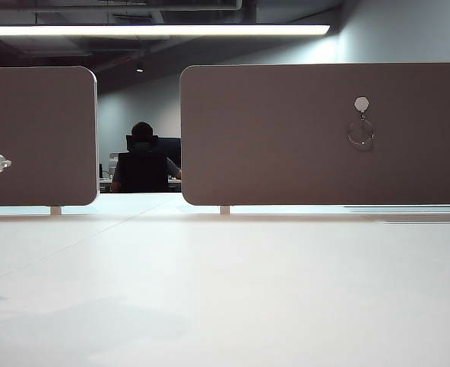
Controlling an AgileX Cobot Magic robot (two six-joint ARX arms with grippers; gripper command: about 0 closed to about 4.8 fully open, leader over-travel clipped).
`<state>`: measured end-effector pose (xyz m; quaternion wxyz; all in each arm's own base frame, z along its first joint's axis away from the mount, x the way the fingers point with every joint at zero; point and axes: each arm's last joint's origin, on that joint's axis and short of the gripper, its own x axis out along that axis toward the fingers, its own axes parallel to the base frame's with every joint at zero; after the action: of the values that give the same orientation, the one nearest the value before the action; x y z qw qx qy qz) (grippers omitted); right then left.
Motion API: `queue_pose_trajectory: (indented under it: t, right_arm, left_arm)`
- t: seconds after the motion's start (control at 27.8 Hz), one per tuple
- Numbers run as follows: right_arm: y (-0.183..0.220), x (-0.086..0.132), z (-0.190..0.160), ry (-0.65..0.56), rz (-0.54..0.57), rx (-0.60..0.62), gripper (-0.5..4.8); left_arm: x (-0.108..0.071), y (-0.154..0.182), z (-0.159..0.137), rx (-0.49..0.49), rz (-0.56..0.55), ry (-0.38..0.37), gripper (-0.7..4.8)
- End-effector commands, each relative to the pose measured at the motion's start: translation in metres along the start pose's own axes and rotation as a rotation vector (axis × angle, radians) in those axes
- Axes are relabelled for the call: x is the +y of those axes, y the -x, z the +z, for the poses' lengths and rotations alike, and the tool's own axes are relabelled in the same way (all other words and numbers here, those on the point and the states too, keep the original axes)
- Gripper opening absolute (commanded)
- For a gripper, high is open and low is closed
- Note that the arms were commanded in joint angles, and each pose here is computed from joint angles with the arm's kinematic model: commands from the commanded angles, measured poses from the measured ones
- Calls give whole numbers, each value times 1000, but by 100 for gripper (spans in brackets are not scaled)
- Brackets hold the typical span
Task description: Hang the earring on the hook.
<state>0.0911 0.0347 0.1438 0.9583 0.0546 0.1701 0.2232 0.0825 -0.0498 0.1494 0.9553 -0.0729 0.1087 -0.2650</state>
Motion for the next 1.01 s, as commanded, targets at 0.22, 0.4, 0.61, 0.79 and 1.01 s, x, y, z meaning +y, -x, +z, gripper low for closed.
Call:
queue_pose_trajectory:
  t: [0.22, 0.4, 0.61, 0.79, 1.01]
  right_arm:
    - [3, 0, 2, 0, -7, -36, 3]
    - [8, -5, 10, -1, -63, -142, 3]
    - [13, -22, 13, -45, -244, -182, 3]
    - [19, -35, 13, -82, -395, -206, 3]
    - [20, -38, 11, -91, -420, -205, 3]
  left_arm:
    - [1, 0, -2, 14, 5, -2, -5]
    - [7, 0, 0, 0, 65, 11, -5]
    - [32, 6, 4, -53, 322, 57, -5]
    - [52, 16, 6, -104, 561, 98, -5]
    - [59, 21, 7, -120, 643, 113, -5]
